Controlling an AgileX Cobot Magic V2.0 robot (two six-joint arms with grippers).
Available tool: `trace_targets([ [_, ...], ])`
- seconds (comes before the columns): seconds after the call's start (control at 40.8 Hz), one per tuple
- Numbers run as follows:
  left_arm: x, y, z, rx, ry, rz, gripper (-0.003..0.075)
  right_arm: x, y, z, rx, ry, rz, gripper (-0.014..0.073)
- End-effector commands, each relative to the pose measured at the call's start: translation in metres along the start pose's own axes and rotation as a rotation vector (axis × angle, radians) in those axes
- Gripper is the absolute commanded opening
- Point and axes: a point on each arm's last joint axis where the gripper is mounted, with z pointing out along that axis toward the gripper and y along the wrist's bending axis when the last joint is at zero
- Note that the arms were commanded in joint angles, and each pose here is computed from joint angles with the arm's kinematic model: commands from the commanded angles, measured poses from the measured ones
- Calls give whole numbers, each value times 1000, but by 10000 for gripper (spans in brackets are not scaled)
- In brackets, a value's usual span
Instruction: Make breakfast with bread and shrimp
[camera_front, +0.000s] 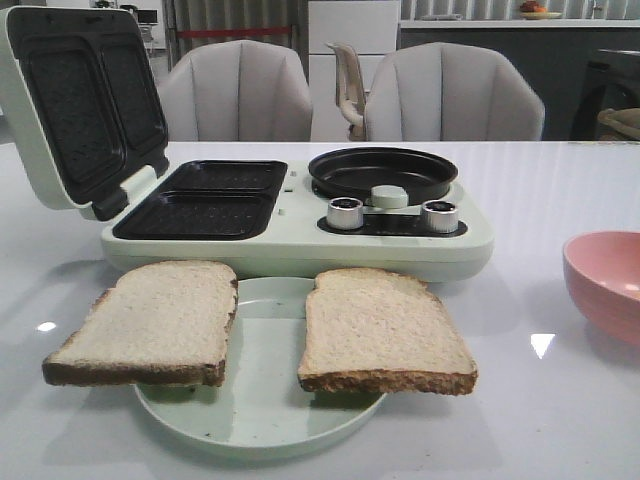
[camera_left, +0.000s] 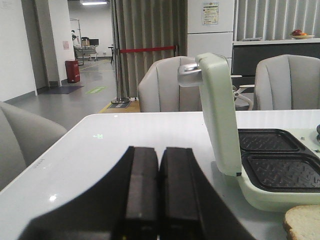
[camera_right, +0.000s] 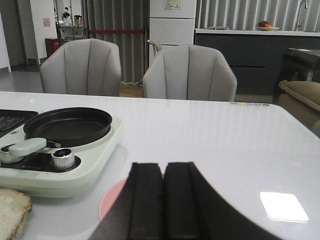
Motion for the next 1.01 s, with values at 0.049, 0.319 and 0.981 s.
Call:
trace_targets([
  [0.049,-7,1,-2,-11,-104,-14,101,-16,-1,-3,7,-132,1,35],
  [0.319,-7,1,-2,-11,-104,-14,101,-16,-1,-3,7,-132,1,35],
  [0.981,-38,2,-7,-13,-253,-12,101,-68,-1,-13,3,-232,19,35],
])
